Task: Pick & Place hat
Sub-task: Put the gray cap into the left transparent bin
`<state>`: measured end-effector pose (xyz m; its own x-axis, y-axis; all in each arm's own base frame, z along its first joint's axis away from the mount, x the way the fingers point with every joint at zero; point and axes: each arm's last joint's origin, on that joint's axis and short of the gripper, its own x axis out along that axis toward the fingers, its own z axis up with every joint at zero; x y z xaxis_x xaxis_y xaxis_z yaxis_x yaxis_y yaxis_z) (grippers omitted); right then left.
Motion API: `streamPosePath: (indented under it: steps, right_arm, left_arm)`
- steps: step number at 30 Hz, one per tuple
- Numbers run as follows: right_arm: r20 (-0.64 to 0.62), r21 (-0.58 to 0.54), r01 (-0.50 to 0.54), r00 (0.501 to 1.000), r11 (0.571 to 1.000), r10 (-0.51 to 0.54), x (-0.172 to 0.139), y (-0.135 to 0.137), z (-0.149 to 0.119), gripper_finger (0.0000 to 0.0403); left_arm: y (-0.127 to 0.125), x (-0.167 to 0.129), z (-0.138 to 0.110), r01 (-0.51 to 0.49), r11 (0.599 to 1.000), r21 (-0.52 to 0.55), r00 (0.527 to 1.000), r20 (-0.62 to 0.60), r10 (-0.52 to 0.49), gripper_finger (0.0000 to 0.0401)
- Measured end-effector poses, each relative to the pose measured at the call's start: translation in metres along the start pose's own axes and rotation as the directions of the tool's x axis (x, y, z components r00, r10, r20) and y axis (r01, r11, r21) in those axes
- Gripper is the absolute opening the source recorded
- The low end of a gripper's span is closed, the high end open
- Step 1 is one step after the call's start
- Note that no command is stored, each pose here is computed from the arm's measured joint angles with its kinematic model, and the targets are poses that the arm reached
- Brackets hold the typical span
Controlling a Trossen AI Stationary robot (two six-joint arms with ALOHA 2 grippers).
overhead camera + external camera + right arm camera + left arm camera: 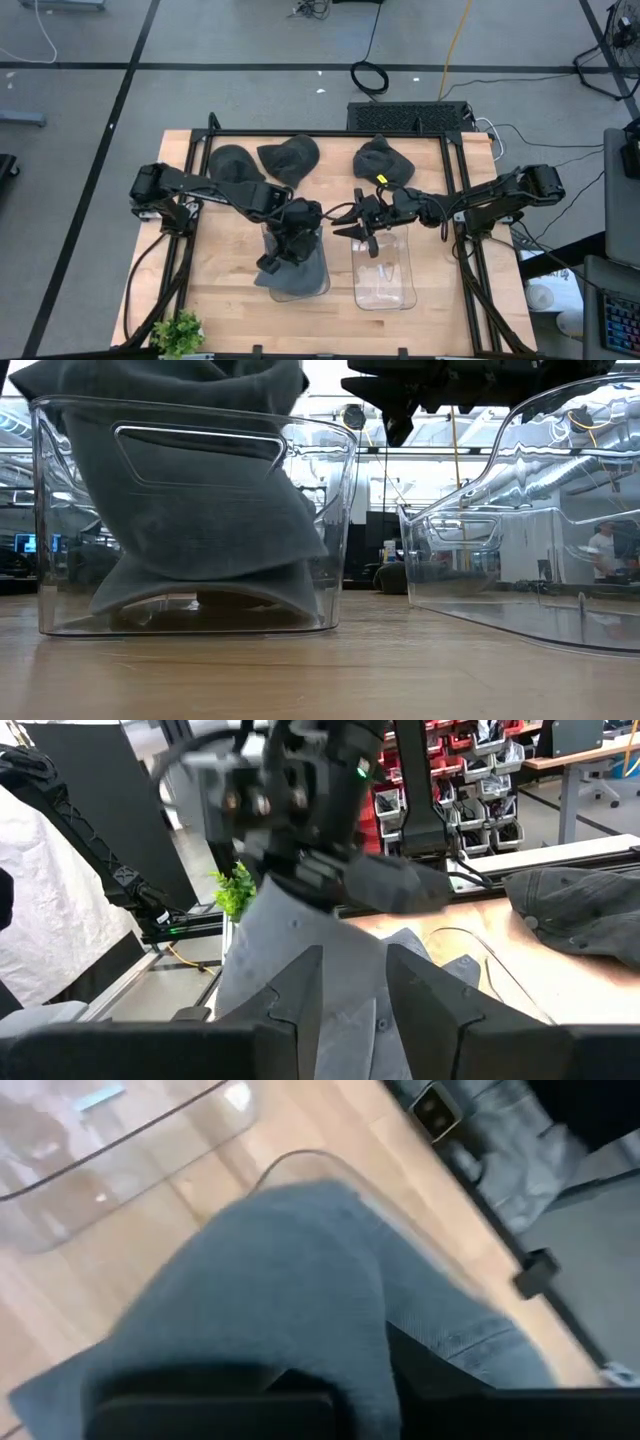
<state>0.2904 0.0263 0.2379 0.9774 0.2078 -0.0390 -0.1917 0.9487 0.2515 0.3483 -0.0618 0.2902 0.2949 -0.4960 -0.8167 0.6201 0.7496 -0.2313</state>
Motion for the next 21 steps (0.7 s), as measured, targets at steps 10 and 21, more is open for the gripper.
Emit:
streamPosePath:
  steps: [10,21]
  right_arm:
    - [-0.012,0.002,0.003,1.000,1.000,-0.003,0.000,0.000,-0.001,0.0100]
    - [-0.021,0.003,0.005,1.000,1.000,-0.005,0.000,-0.001,-0.002,0.0100]
  left_arm:
    - [0.025,-0.002,-0.014,-0.370,0.838,-0.402,0.929,-0.189,0.319,0.0072]
    - [0.005,-0.041,-0.016,-0.367,0.795,-0.483,0.928,-0.130,0.350,0.0264]
